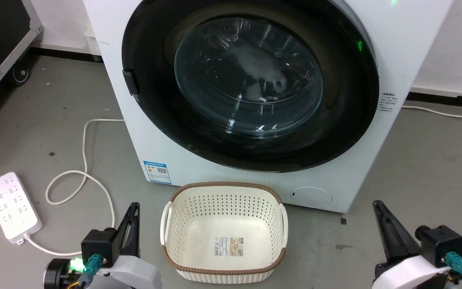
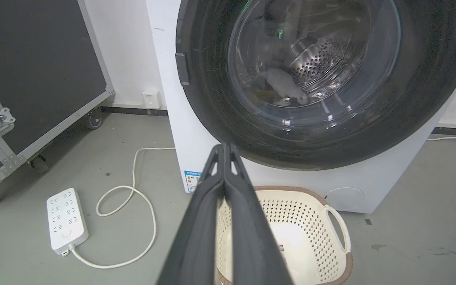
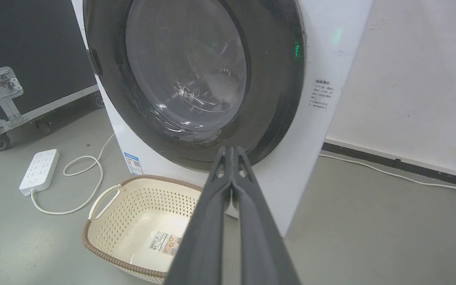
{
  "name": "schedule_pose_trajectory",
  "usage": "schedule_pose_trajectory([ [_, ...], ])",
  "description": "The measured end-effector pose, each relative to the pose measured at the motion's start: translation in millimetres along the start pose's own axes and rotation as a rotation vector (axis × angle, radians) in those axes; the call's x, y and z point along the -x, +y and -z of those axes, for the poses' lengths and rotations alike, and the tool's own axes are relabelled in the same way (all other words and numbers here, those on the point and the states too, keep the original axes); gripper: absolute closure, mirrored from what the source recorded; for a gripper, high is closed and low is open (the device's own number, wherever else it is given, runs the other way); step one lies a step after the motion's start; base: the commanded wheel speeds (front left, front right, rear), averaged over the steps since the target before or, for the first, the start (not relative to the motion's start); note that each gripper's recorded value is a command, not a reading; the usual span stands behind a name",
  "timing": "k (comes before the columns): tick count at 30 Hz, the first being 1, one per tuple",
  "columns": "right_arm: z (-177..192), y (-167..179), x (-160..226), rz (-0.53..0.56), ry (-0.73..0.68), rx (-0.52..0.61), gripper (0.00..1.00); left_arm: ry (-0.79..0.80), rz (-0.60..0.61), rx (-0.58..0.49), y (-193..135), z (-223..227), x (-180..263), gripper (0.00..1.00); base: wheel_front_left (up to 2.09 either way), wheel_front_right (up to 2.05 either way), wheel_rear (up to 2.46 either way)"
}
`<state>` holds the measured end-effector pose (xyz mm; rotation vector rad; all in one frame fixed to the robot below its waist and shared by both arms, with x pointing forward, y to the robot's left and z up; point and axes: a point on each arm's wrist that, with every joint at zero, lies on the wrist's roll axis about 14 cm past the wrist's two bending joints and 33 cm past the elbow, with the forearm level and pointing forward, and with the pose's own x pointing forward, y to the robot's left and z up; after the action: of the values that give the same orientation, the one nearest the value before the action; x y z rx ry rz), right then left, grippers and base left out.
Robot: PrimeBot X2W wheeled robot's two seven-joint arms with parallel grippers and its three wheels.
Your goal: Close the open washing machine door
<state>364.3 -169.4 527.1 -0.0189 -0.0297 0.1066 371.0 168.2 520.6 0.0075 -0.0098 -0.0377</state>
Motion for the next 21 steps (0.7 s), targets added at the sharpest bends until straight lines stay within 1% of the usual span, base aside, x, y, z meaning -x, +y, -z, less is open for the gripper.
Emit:
schedule_pose_trajectory([
  [21, 2.1, 5.9, -4.3, -0.018, 0.032, 0.020, 1.00, 0.012, -0.020, -0.026, 5.5, -3.9, -0.6, 1.00, 0.00, 0.00, 0.00],
])
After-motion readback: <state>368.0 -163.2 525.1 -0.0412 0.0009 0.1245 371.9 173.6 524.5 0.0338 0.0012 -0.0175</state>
